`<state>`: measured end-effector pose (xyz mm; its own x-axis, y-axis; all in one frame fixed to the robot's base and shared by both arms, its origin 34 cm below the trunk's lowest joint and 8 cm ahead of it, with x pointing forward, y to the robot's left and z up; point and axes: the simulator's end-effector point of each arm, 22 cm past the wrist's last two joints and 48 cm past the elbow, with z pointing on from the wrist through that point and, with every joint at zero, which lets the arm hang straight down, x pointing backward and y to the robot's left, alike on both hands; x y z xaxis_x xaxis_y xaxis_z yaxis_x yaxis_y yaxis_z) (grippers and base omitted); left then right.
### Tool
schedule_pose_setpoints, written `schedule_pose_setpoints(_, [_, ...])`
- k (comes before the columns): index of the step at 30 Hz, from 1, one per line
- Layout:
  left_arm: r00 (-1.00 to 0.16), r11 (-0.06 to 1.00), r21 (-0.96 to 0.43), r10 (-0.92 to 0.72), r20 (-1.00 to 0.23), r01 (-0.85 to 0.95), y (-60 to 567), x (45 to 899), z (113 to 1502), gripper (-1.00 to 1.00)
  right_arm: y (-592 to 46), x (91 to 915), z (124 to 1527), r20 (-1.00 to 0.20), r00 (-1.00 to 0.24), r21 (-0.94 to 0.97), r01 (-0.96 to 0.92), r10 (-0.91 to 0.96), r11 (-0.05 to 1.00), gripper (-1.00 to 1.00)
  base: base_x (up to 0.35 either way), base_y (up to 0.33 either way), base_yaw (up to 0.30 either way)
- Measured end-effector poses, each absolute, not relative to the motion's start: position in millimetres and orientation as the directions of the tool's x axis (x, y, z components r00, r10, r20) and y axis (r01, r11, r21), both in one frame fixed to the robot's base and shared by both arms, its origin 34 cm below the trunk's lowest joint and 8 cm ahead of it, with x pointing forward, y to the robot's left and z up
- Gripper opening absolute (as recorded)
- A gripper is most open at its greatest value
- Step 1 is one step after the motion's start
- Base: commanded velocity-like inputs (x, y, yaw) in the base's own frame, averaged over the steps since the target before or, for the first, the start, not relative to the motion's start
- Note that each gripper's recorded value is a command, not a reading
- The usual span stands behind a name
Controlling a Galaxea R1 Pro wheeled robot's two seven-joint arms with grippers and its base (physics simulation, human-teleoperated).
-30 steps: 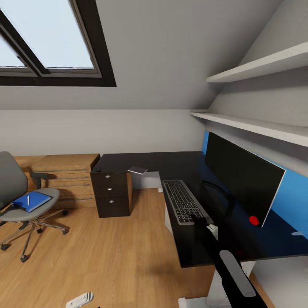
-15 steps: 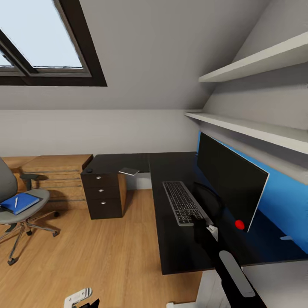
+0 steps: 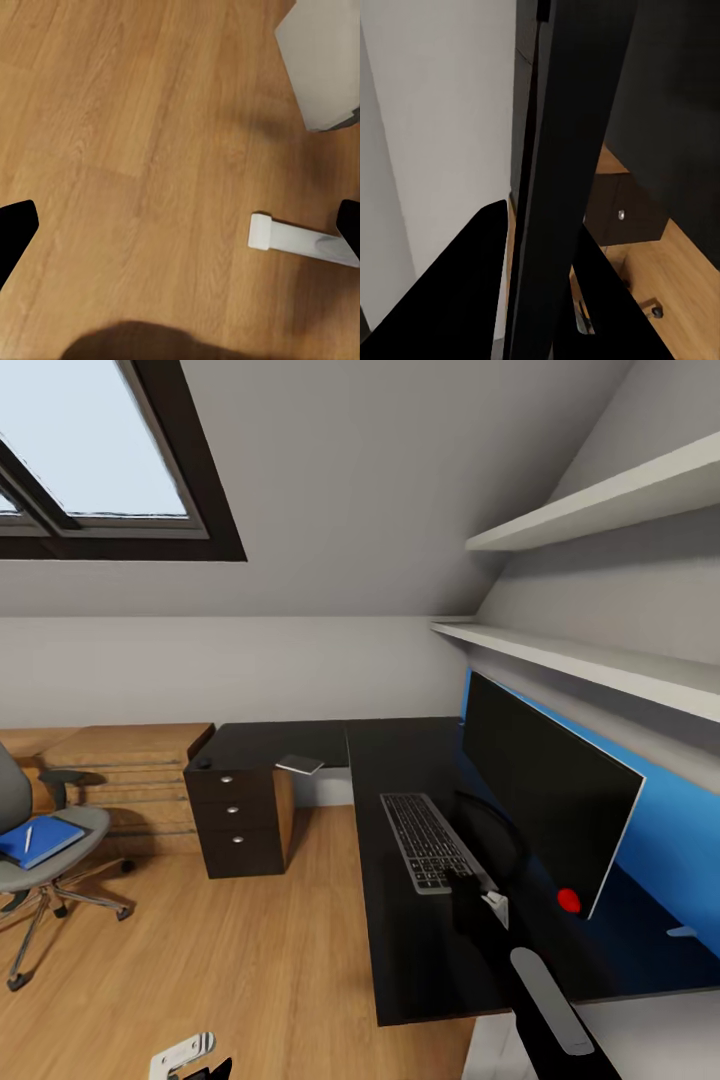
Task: In the bedroom, organize the workspace by keeping the computer under the desk, ensuring the monitor is on the desk, placing the keyboard on the desk next to the monitor, placing the mouse on the desk next to the keyboard, moving the folder from the swivel chair onto the desk next to the mouse, stacking the notebook on top of the folder with the pen on top of the notebook, and positioning the swivel chair next to the desk.
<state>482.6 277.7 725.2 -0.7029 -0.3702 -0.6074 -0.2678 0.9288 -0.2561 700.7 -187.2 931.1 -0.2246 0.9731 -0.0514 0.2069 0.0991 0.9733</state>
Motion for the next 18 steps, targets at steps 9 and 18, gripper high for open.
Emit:
schedule_pose_setpoints(9, [-0.702, 0.929, -0.258, -0.370, -0.608, -0.266, 276.4, 482.7, 725.7, 1.00, -189.2, 700.1, 924.9, -0.051, -0.214, 0.969, 0.224, 0.976, 0.099, -1.00, 0.155, 0.000, 0.000])
schedule_pose_setpoints(18, [-0.703, 0.929, -0.256, -0.370, -0.607, -0.268, 276.8, 482.6, 725.1, 1.00, -189.4, 697.0, 902.9, -0.088, -0.223, 0.953, 0.265, 0.971, 0.147, -1.00, 0.095, 0.000, 0.000])
